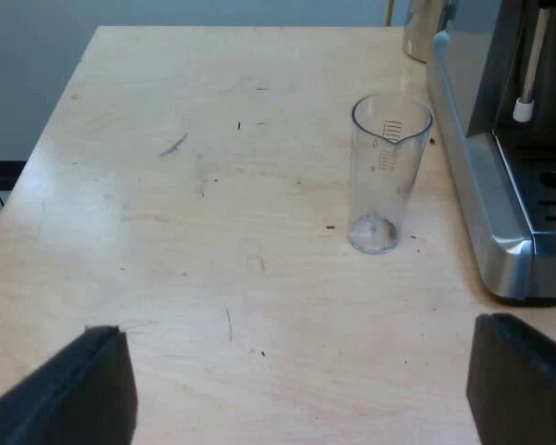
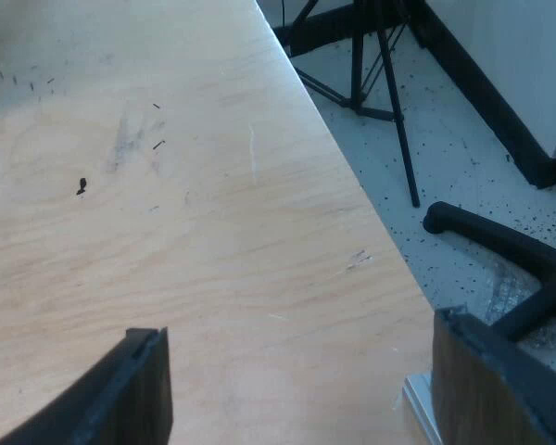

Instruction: Remove mug from coffee machine

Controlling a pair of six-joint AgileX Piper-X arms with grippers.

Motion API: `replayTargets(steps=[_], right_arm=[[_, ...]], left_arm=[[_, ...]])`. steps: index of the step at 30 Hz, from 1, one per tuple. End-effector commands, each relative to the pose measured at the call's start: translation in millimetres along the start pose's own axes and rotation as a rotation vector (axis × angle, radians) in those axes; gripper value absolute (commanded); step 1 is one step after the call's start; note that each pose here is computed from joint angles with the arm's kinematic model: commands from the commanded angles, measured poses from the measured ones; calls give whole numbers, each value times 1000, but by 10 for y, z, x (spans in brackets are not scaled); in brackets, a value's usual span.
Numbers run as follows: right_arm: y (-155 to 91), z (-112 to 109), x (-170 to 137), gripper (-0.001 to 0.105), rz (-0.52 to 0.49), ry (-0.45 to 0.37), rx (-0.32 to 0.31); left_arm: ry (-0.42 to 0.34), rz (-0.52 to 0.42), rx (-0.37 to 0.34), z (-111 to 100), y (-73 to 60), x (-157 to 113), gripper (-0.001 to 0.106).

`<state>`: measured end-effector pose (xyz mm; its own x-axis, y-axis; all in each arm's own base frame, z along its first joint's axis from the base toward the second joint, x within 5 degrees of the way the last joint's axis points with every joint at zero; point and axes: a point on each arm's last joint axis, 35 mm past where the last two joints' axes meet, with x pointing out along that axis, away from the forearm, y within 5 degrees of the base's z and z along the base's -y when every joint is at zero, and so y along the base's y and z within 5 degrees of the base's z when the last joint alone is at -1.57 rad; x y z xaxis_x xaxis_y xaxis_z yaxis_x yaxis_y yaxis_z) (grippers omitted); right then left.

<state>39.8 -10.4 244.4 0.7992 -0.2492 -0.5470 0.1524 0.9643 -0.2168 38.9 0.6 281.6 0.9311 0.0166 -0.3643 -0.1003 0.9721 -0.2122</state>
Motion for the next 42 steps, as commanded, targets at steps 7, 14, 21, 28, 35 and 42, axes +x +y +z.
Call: replayTargets(steps=[7,14,21,28,35,42], right_arm=[[-4,24,-6,62,0,-10,-8],[-41,139,-152,62,-1,-64,-35],[-59,344,-265,62,88,-95,-38],[-59,652,-384,62,232,-129,-95],[-10,995,-467,62,421,-163,-201],[96,1244,-440,62,572,-148,-260]], left_arm=[[5,-33,0,20,-17,13,79],[21,-209,-11,79,-95,-65,79],[41,-277,16,317,-185,-119,79],[84,-365,53,572,-316,-117,79],[141,-475,102,682,-477,-17,79],[190,-563,142,687,-631,110,79]])
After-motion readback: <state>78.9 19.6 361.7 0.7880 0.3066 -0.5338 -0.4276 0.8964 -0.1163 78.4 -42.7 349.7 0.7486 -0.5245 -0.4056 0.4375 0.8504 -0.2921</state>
